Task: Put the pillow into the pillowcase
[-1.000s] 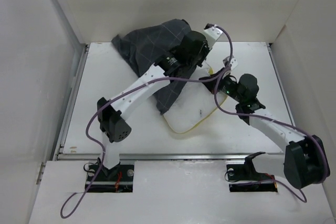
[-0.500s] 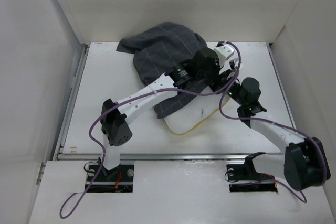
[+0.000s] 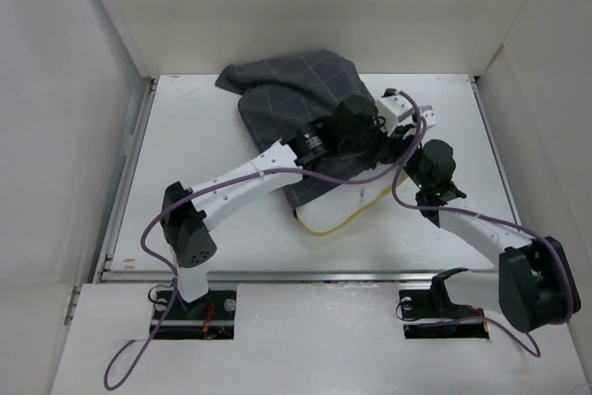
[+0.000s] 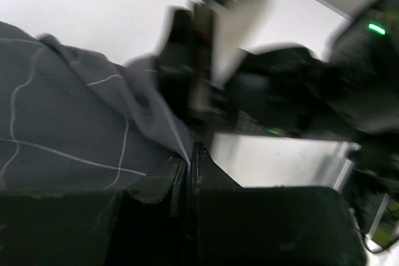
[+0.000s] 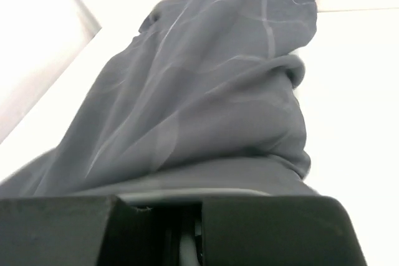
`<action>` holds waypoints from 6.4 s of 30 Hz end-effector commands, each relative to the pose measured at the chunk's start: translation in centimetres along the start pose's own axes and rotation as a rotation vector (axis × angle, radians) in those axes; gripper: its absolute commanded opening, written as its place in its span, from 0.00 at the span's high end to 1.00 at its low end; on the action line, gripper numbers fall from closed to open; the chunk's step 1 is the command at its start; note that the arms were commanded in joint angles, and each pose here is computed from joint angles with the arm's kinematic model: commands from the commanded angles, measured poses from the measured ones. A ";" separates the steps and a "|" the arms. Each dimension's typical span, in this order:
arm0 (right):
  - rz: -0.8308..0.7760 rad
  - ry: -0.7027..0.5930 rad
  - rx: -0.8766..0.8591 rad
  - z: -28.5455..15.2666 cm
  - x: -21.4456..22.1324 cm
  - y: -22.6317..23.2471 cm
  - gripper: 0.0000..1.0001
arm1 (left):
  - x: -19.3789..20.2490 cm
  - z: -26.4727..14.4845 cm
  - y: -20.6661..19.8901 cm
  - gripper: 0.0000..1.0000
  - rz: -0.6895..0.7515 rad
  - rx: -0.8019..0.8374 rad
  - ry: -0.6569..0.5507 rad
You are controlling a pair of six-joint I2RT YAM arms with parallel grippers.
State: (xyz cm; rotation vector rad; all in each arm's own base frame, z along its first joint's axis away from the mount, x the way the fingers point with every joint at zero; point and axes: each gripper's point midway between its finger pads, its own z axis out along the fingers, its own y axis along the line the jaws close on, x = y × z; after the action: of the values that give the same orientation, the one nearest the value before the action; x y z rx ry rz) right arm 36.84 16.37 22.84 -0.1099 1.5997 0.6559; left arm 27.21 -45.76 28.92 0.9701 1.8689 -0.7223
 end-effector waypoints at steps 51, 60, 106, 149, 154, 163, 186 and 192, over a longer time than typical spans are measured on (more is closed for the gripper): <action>-0.236 0.662 -0.161 -10.0 13.1 15.9 0.00 | 25.0 -13.2 10.1 0.10 -0.659 -0.560 0.102; -0.262 0.592 -0.063 -6.4 12.6 15.9 0.00 | 27.4 -12.3 13.3 0.37 -0.644 -0.720 0.181; 0.092 -0.207 0.284 0.4 -0.4 16.2 1.00 | 8.8 -19.1 2.8 1.00 -0.498 -0.164 -0.172; 0.001 0.329 -0.067 0.5 14.6 18.7 0.01 | 6.6 -22.9 6.6 0.00 -0.563 -0.435 -0.168; 0.157 0.340 0.194 -0.6 11.6 8.6 0.01 | 10.5 -16.6 7.9 0.09 -0.459 -0.513 0.061; 0.208 0.193 0.503 -6.2 4.6 -4.5 0.01 | 16.1 -10.3 10.2 0.19 -0.307 -0.682 0.299; 0.189 0.235 0.431 -5.3 5.2 -5.5 0.01 | 25.4 -4.9 21.4 0.36 -0.139 -1.255 0.535; 0.156 0.227 0.307 -3.9 4.8 -3.8 0.01 | 20.8 -8.6 23.2 1.00 -0.141 -1.450 0.421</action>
State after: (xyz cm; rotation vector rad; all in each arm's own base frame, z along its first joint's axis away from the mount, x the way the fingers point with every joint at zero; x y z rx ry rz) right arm 33.29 11.50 15.49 0.2755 1.9979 0.4544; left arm 35.74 -22.59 7.65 0.1355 2.2460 0.7346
